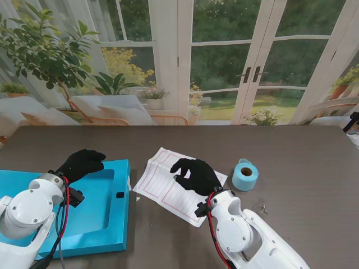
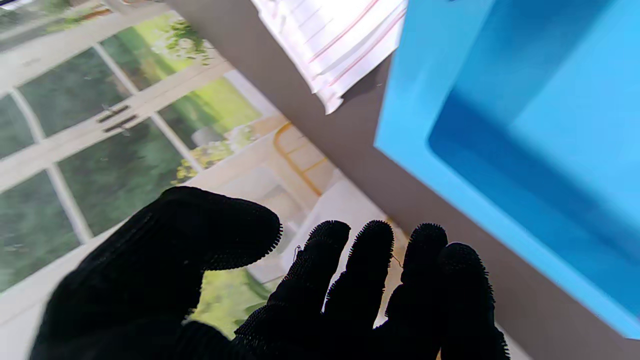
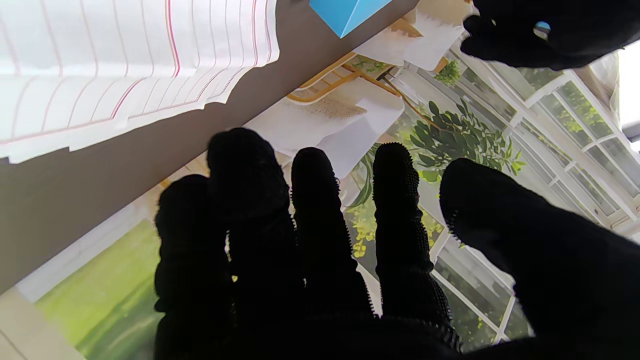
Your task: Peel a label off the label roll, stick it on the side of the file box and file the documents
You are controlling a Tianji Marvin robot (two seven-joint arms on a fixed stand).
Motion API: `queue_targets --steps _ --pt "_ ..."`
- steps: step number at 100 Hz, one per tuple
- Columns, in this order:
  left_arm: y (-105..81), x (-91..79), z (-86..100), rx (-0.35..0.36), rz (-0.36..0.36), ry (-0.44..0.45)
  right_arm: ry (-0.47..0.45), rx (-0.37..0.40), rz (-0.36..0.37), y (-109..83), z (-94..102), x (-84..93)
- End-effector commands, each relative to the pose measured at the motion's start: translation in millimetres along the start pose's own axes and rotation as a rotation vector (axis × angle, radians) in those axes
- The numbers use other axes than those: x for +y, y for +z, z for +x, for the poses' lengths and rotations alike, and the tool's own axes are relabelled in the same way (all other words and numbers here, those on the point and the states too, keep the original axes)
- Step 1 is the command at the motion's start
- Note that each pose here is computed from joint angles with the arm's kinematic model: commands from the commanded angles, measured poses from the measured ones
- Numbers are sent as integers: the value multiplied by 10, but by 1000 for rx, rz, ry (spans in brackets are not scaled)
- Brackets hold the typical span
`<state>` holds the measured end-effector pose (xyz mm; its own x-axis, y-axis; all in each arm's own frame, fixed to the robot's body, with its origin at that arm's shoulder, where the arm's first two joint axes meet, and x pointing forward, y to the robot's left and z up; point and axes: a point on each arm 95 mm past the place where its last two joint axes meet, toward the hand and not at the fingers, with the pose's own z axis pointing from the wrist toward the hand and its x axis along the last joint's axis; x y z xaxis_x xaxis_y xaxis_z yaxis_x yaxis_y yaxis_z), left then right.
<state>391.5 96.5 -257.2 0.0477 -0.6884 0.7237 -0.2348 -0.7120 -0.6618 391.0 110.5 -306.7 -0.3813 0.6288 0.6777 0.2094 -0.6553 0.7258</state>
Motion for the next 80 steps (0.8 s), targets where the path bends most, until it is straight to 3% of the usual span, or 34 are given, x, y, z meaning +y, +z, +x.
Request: queue_targets --steps 1,25,47,80 --pt "-15 62 93 61 -14 14 -14 5 9 4 -25 41" --pt "19 294 195 224 -36 15 -47 4 10 -26 -106 127" --pt "53 507 243 321 -73 -10 -97 7 35 -74 -203 224" --pt "134 783 202 387 -63 -56 -193 -22 56 -135 -484 375"
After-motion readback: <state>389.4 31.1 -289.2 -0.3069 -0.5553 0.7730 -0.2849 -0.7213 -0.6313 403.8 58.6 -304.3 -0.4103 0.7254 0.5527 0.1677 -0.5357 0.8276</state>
